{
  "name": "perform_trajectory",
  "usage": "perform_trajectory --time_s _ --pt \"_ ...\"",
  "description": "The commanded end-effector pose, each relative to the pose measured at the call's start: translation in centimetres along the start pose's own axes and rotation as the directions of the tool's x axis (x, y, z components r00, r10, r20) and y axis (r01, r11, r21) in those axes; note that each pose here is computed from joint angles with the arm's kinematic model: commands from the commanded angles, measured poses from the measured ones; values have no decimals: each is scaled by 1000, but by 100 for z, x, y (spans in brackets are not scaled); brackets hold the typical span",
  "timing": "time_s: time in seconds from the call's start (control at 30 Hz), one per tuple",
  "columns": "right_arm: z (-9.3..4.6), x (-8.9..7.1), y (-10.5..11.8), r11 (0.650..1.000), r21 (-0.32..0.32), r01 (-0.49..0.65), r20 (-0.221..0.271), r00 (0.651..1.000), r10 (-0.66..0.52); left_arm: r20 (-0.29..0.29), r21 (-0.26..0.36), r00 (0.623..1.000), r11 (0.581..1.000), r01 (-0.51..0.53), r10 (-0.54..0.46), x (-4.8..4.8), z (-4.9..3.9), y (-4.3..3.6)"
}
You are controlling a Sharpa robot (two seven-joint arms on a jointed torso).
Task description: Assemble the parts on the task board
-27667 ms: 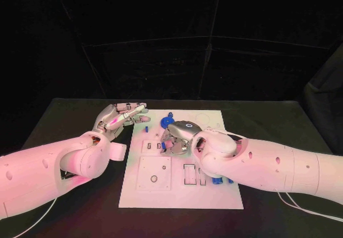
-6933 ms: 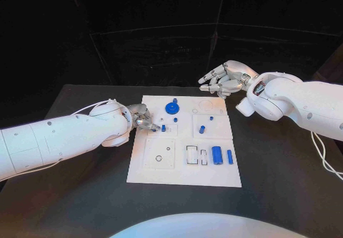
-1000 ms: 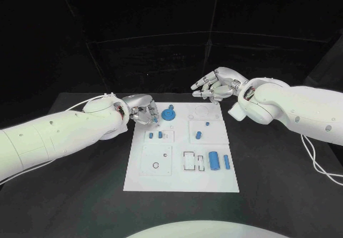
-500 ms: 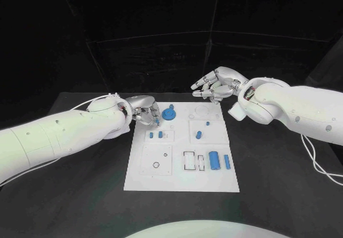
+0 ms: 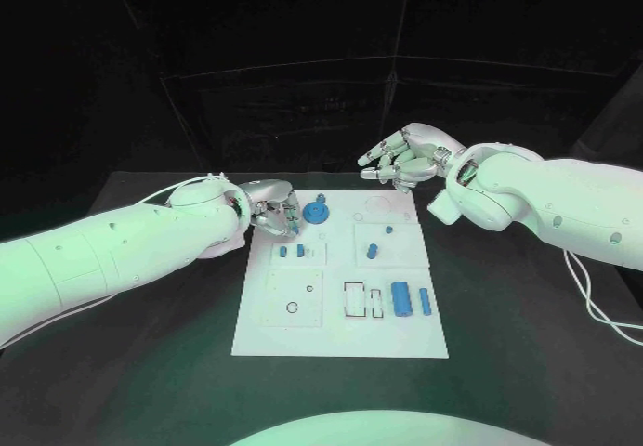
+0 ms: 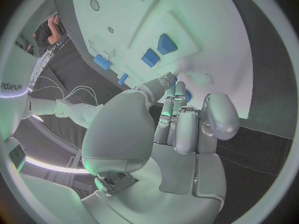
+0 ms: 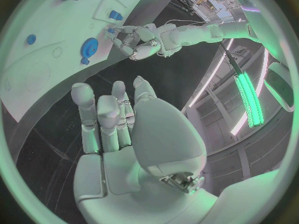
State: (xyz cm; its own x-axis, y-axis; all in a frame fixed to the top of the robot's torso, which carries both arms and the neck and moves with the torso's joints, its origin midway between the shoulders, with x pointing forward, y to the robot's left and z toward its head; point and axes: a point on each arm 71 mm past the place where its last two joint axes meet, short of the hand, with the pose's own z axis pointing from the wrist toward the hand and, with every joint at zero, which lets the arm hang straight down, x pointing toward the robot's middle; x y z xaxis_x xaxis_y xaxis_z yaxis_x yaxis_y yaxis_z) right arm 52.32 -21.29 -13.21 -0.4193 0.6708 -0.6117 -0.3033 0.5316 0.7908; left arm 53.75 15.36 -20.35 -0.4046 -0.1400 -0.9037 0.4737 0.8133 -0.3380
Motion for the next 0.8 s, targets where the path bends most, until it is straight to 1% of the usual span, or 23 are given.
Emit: perform_trajectory --time_s 0.03,0.3,0.8 --pt "3 -2 19 1000 -11 -3 0 1000 3 -27 -11 1000 1000 2 -2 14 8 2" --pt "6 1 22 1000 -12 -3 -1 1000 3 -35 -8 999 1000 2 -2 31 24 -22" --pt "4 0 21 1000 -12 -3 -1 1000 3 -53 -33 999 999 -1 -1 46 38 1"
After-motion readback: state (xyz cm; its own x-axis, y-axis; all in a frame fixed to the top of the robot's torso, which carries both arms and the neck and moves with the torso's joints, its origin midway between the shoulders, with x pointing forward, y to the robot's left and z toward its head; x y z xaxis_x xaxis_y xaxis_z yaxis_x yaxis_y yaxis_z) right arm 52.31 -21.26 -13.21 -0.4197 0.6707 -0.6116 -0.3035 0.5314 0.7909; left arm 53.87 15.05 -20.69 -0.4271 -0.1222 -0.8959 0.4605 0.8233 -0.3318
